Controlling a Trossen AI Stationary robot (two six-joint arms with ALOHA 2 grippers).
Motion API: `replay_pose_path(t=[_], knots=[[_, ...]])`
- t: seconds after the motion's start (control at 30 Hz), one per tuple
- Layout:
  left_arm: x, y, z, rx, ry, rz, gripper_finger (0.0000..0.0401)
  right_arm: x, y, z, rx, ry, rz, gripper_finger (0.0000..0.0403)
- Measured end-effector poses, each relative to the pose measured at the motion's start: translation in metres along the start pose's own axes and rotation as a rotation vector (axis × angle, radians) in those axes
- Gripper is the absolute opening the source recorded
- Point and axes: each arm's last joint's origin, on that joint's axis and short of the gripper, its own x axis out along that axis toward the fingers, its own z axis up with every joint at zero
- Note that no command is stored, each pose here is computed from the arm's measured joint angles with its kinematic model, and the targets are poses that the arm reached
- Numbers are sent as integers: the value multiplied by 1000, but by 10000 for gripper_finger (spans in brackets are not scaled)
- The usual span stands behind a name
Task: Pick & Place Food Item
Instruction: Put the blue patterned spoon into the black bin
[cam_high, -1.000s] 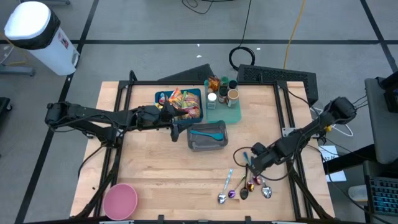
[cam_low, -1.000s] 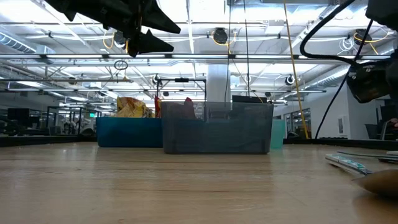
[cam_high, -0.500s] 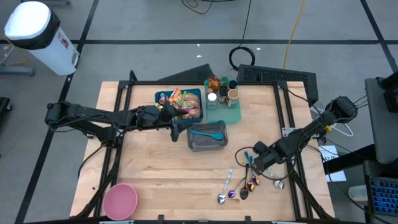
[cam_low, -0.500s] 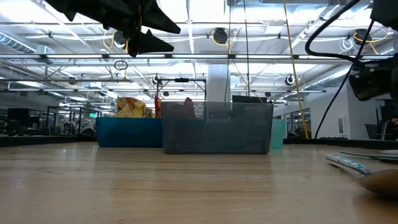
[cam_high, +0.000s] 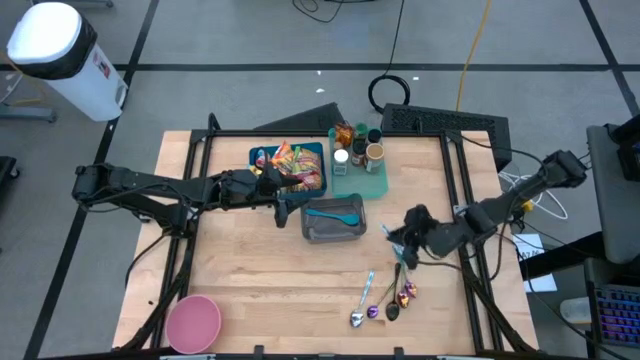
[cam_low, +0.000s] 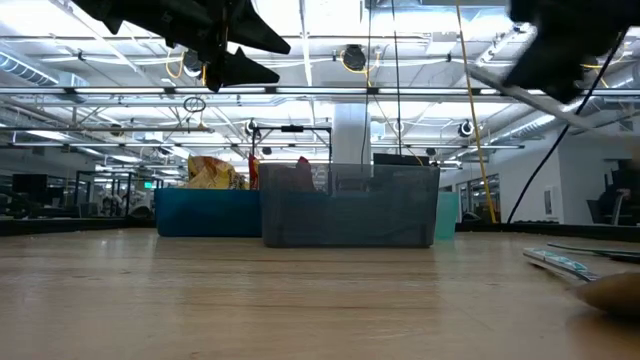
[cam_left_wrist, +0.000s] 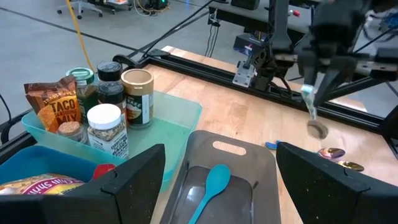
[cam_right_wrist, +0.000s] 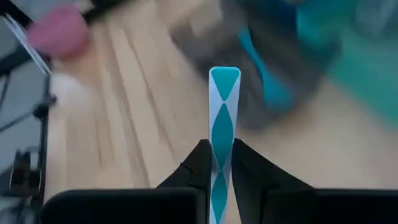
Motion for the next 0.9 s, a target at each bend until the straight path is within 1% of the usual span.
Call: replay_pose_path(t=[0.13, 0.2, 0.3, 0.4, 0.47, 0.57, 0.73, 0.9], knots=[[0, 0, 0, -1, 0, 0, 310, 7, 9, 24, -141, -189, 72, 24], [0, 0, 0, -1, 0, 0, 310, 12, 11, 35, -216, -259, 104, 24], [0, 0, 0, -1, 0, 0, 310, 22, 14, 54, -318, -383, 183, 24], [0, 0, 0, -1, 1, 0, 310, 33, 14, 70, -390, -493, 246, 25], [0, 0, 0, -2, 1, 0, 310, 43, 9, 78, -429, -526, 260, 28], [0, 0, 0, -2, 2, 1, 310, 63, -6, 85, -447, -500, 261, 28], [0, 0, 0, -2, 4, 1, 310, 98, -34, 84, -429, -383, 148, 26], [0, 0, -1, -1, 9, 2, 310, 119, -46, 78, -444, -302, 159, 28]])
